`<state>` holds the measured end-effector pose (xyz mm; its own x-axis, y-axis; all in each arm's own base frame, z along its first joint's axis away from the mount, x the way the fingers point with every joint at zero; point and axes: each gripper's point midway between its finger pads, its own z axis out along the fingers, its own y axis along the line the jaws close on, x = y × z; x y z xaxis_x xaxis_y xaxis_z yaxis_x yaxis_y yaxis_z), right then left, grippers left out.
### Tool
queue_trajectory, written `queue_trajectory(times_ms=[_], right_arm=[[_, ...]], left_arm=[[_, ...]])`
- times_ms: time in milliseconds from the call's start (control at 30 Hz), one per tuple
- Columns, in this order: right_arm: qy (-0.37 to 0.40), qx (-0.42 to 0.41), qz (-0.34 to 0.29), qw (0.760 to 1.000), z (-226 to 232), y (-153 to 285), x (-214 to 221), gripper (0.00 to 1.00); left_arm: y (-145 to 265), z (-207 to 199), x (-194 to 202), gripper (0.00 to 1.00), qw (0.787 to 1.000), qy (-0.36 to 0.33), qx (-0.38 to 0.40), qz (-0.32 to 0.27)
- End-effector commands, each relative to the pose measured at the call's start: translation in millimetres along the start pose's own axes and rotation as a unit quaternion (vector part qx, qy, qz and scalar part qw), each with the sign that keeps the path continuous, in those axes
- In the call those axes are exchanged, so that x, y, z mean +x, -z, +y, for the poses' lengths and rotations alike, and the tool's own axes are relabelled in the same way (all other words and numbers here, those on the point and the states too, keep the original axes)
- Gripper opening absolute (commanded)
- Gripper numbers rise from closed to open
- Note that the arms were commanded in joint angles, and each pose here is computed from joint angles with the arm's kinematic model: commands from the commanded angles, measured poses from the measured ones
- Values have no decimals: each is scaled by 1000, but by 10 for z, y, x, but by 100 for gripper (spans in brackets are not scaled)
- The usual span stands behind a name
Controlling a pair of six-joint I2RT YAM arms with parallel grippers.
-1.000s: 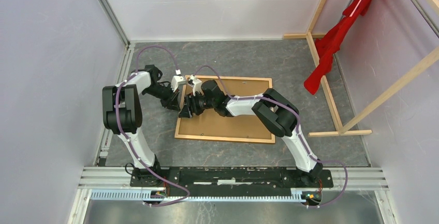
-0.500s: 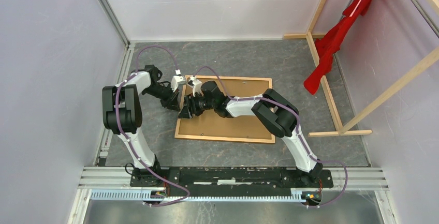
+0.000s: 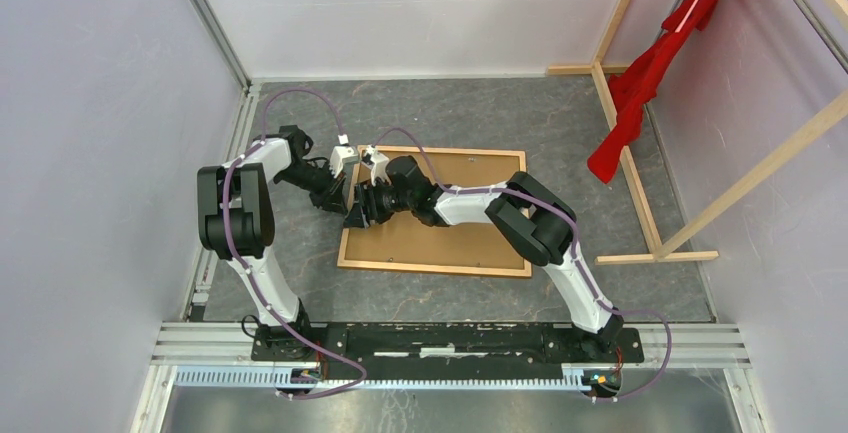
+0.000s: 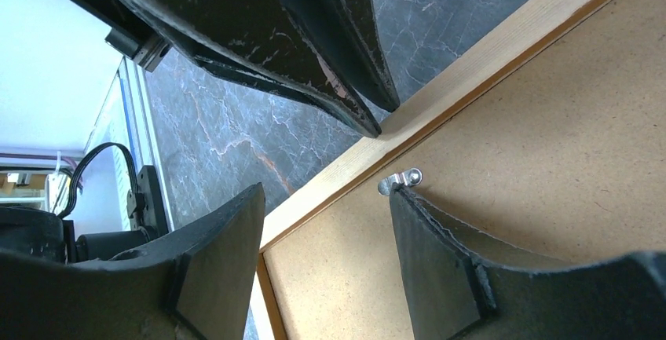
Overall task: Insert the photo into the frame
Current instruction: Install the photo frame at the center of the board.
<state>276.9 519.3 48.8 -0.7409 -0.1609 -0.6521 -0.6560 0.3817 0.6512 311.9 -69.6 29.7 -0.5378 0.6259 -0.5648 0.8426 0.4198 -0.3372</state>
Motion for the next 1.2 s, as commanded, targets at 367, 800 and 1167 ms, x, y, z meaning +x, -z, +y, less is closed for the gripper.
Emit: queue_trajectory(times_ms=[367, 800, 1167], right_arm=[[8, -6, 3, 1000, 67, -168, 106, 67], [21, -14, -33, 999, 159, -93, -45, 68], [70, -20, -88, 993, 516, 436, -534, 82]], left_arm=[[-59, 59, 110, 21, 999, -26, -11, 30], [-52, 70, 121, 21, 999, -26, -14, 34], [196, 135, 14, 26, 999, -28, -32, 33]])
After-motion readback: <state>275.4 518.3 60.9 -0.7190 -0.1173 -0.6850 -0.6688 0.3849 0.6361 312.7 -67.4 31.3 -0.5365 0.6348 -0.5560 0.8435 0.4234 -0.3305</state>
